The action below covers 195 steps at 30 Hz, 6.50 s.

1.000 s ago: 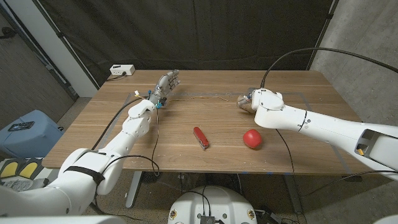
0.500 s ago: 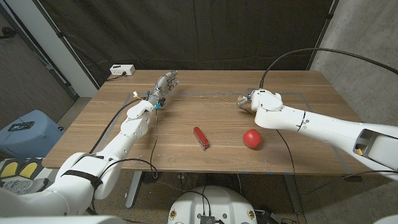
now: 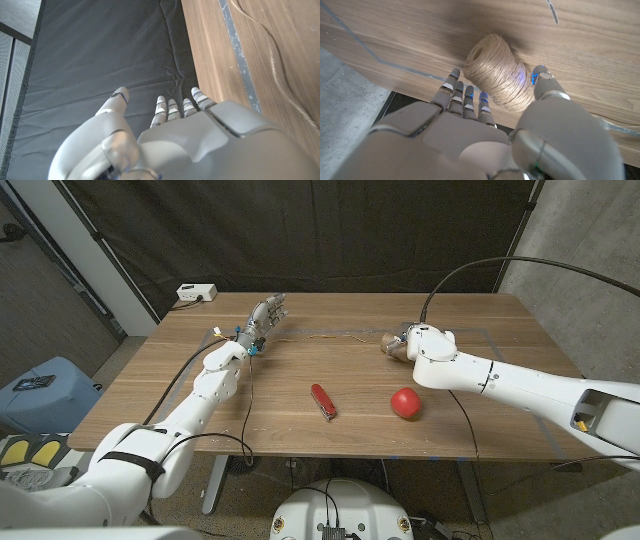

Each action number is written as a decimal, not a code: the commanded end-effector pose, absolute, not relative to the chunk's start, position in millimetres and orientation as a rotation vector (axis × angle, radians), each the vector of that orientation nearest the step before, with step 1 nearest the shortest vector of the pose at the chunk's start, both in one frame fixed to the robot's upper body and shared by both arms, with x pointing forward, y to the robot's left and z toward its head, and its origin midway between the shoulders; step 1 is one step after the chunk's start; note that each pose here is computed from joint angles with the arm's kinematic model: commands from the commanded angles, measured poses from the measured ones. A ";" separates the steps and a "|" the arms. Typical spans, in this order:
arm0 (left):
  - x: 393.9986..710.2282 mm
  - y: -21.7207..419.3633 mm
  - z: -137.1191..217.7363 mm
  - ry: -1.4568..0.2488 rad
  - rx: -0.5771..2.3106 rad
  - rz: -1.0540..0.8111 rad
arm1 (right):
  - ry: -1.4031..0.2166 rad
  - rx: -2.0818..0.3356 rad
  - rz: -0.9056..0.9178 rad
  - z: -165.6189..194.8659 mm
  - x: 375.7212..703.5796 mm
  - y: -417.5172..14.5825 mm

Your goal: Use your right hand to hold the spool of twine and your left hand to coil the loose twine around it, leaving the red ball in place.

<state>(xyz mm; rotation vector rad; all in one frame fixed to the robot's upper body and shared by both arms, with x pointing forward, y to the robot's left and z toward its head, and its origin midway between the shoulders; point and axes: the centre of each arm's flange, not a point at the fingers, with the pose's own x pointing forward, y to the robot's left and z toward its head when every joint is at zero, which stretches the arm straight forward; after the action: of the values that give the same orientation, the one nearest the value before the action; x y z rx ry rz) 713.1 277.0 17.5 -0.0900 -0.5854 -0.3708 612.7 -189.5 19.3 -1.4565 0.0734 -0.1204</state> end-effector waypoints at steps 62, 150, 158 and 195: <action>706.1 275.6 -0.5 -0.564 -0.139 -0.372 | 0.045 -1.647 -0.206 -7.2 614.1 -183.7; 691.0 261.5 -1.8 -0.576 -0.132 -0.368 | -0.174 -1.692 -0.337 -5.8 589.1 -196.2; 685.5 258.2 -0.5 -0.588 -0.142 -0.370 | -0.201 -1.692 -0.336 -3.2 581.8 -195.0; 683.3 236.2 36.1 -0.646 -0.001 -0.375 | -0.342 -1.665 -0.290 16.7 562.0 -183.3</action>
<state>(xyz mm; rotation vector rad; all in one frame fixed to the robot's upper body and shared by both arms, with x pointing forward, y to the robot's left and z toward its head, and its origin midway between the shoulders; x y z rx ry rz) 681.8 243.2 24.0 -0.0539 -0.6275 -0.3785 566.1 -184.9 10.4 -1.6642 -0.3110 -0.2968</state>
